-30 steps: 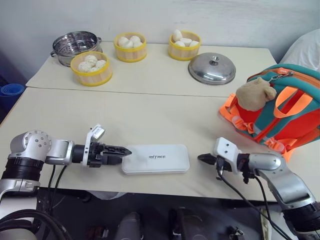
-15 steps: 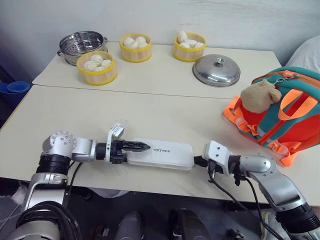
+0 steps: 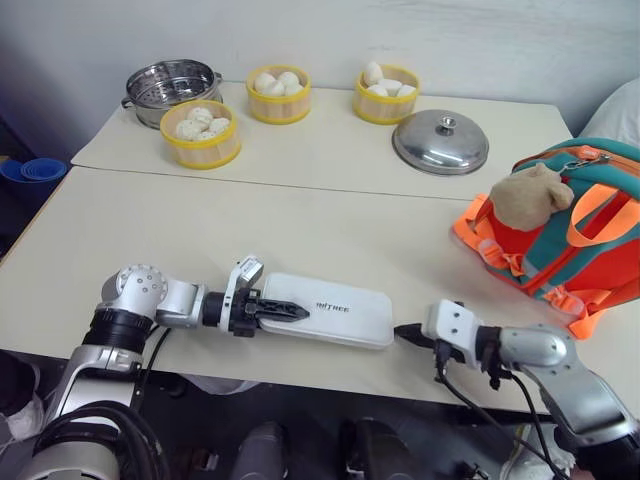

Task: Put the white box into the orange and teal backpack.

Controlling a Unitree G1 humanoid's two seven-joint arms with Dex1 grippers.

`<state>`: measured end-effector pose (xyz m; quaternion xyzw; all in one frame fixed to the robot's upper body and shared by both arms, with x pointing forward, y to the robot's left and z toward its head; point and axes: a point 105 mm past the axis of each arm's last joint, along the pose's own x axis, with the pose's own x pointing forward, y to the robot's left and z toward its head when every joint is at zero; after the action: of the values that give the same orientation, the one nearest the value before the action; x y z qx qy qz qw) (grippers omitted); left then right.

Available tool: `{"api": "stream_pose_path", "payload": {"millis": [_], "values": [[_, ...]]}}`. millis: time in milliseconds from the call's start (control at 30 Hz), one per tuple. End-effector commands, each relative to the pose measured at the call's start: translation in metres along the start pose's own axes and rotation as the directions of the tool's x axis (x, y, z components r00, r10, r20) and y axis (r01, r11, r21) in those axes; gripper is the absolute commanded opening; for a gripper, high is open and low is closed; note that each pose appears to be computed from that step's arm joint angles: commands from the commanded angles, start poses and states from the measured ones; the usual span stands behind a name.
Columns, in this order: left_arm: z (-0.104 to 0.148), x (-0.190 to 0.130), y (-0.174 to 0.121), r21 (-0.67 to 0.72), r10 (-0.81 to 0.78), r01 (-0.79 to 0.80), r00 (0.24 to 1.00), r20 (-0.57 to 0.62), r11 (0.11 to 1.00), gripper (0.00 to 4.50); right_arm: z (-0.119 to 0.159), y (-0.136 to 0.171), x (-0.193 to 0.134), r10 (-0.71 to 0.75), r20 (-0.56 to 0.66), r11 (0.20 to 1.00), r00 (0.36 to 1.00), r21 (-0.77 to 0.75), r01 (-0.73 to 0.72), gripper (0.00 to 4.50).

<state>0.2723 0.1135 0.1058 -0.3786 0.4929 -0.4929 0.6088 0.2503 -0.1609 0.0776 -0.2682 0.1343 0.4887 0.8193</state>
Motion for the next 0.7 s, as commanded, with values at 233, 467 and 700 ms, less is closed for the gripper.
{"api": "stream_pose_path", "payload": {"millis": [233, 467, 700], "values": [[-0.007, -0.018, -0.038, 0.802, -0.154, 0.064, 0.987, 0.035, 0.593, 1.34, -0.026, -0.015, -0.09, -0.518, 0.082, 0.796, 0.851, 0.409, 0.445, 1.25], [0.003, -0.028, -0.048, 0.959, -0.149, -0.017, 0.987, 0.061, 0.283, 1.34, -0.035, -0.02, -0.174, -0.822, 0.038, 0.512, 0.569, 0.486, 0.708, 3.64], [0.004, -0.044, -0.047, 0.962, -0.118, 0.01, 0.993, 0.023, 0.271, 1.34, -0.002, -0.073, -0.173, -0.785, 0.218, 0.6, 0.58, 0.501, 0.624, 4.46]]}}
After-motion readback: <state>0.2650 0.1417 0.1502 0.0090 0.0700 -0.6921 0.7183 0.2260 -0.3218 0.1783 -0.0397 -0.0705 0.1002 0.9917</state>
